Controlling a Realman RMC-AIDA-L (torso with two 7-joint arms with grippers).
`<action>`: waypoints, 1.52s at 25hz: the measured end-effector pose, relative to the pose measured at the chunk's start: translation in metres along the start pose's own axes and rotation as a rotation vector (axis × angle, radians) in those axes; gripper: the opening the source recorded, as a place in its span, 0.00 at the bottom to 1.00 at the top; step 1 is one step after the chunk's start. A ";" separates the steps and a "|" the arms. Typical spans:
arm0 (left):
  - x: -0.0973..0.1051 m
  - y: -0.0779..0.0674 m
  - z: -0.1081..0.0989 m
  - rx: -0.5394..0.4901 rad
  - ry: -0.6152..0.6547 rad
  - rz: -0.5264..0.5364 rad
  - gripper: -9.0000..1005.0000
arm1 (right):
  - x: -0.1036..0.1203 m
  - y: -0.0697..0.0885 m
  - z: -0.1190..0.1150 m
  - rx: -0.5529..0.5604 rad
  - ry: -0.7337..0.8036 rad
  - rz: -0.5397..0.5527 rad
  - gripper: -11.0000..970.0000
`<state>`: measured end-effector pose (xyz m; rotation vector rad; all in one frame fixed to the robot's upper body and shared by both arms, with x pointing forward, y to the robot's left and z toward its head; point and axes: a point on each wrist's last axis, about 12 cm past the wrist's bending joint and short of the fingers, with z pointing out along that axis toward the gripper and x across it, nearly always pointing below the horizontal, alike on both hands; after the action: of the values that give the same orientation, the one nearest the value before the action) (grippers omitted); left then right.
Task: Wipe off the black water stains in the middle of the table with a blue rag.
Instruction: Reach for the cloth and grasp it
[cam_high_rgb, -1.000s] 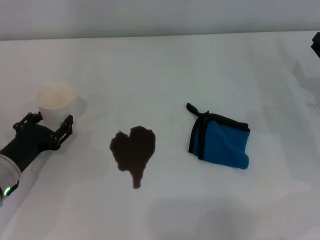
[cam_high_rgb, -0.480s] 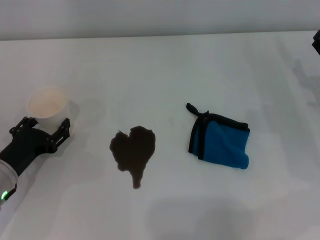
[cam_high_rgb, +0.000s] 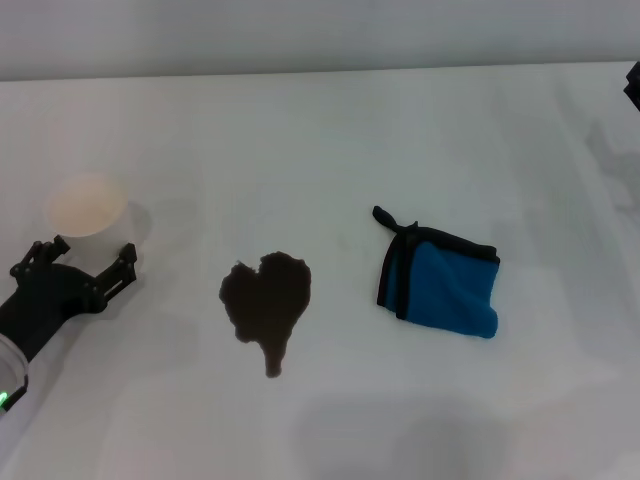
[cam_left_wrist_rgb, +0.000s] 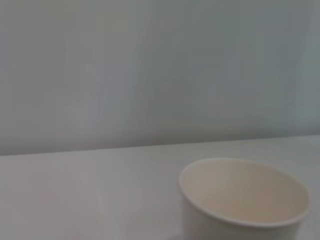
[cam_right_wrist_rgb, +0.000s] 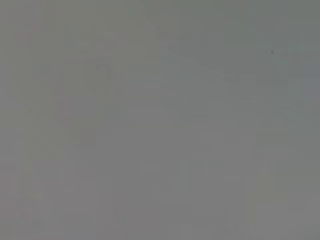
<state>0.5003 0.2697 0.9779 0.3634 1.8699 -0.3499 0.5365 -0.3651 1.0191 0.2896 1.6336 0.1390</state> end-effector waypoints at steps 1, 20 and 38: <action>0.002 -0.002 -0.003 0.007 -0.008 -0.003 0.89 | 0.000 0.000 0.000 0.000 0.000 0.000 0.88; 0.021 -0.005 -0.069 -0.046 -0.192 -0.175 0.89 | -0.005 0.001 -0.002 -0.022 -0.046 0.011 0.88; 0.000 0.033 -0.079 -0.189 -0.389 -0.358 0.89 | -0.080 0.057 0.040 -0.647 0.474 -0.213 0.88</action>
<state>0.4459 0.3321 1.0006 -0.1646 1.5616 -0.4453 0.5869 -0.3351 1.1081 -0.4442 1.9697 0.5929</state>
